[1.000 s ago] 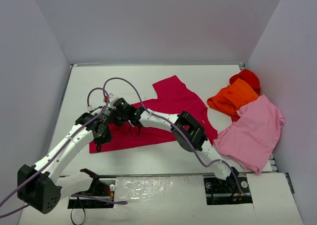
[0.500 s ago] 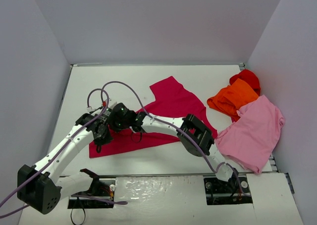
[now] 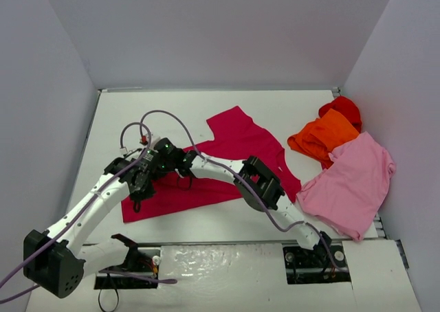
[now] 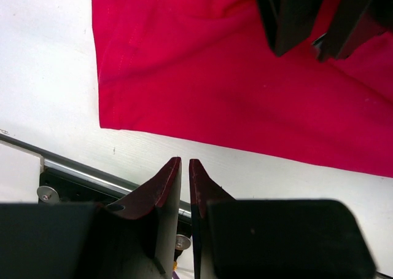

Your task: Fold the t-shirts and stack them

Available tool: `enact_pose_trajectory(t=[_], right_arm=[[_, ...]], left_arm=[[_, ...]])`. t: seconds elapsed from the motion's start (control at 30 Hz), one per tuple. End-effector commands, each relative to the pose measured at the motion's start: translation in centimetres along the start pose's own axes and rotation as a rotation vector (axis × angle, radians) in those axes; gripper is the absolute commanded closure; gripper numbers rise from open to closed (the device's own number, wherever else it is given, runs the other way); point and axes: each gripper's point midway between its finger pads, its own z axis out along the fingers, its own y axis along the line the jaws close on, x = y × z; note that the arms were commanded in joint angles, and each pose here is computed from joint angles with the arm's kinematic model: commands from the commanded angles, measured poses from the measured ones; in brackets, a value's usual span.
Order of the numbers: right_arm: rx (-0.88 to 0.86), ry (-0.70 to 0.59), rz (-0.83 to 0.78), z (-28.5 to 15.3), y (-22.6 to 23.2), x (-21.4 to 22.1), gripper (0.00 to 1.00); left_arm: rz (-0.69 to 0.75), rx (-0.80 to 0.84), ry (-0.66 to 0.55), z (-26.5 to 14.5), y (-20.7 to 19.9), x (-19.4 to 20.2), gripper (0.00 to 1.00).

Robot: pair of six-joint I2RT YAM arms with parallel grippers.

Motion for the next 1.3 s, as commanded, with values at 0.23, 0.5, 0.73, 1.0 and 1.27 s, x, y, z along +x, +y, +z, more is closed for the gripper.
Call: enact_pose_trajectory(t=[0.23,0.5,0.73,1.0,1.27], right_arm=[[0.186,-0.347,0.109,-10.8,-9.5,-11.6,0.48],[0.15,-0.235,0.251,-12.6,-14.2,-7.6,0.51],[-0.038,-0.153,0.173,-8.3,-4.4,-6.1,0.48],[-0.118,-0.079,0.178,-8.6,-0.9,-3.1,0.46],[-0.082,-0.04,0.17,-9.1,-1.6,-0.9,0.47]], left_arm=[[0.039,-0.034,-0.146,-1.0,-3.5,-8.6,0.98],[0.027,0.097,-0.04,1.1,-7.8,-9.6,1.0],[-0.009,0.105,-0.044,-0.7,-6.2,-8.4,0.95],[-0.033,0.13,-0.046,-2.7,-4.3,-6.9,0.88],[-0.04,0.131,-0.052,-2.9,-3.6,-6.6,0.87]])
